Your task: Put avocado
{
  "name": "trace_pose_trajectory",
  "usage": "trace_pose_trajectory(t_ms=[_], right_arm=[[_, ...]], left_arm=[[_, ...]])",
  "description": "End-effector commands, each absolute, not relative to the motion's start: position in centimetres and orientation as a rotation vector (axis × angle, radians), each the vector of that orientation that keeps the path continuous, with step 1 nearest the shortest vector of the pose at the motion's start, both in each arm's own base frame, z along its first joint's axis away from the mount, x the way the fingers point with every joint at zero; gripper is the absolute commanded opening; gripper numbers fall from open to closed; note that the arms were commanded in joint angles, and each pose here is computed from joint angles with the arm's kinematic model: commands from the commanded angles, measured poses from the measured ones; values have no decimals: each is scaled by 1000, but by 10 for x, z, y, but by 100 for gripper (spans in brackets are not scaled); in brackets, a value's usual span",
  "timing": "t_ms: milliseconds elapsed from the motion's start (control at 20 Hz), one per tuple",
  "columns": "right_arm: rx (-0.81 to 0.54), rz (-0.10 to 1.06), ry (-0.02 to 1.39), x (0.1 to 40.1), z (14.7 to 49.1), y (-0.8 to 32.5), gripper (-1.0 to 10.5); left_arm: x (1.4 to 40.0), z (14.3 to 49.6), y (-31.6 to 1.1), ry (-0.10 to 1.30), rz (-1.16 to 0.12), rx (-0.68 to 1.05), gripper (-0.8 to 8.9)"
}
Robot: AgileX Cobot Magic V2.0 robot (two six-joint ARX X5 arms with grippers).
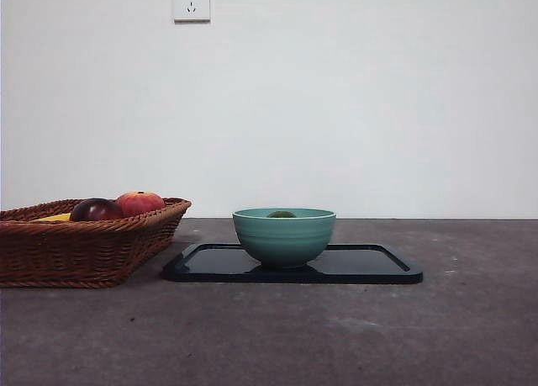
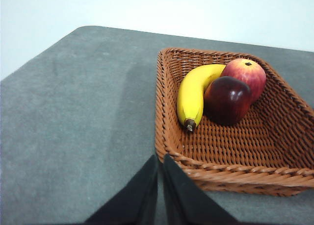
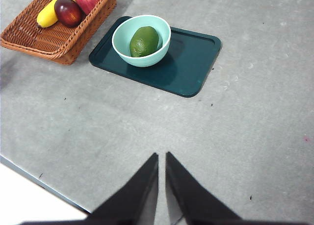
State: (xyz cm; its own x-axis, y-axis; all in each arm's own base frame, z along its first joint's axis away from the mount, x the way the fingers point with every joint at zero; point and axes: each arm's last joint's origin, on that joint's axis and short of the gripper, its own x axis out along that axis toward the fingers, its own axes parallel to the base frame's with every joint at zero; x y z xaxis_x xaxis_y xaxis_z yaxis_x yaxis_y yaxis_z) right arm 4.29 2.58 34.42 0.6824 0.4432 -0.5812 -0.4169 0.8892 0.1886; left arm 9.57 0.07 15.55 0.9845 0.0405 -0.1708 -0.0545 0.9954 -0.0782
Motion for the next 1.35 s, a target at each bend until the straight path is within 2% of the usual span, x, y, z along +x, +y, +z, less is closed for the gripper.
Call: trace_pose_trajectory(t_ms=[50, 500, 1350], right_arm=[[49, 489, 649, 43, 347, 26, 20], [49, 489, 649, 43, 347, 26, 20], [32, 490, 643, 43, 347, 26, 20]], left_arm=[[96, 149, 1, 183, 38, -43, 19], [96, 149, -2, 184, -35, -75, 19], [96, 149, -2, 181, -33, -82, 19]])
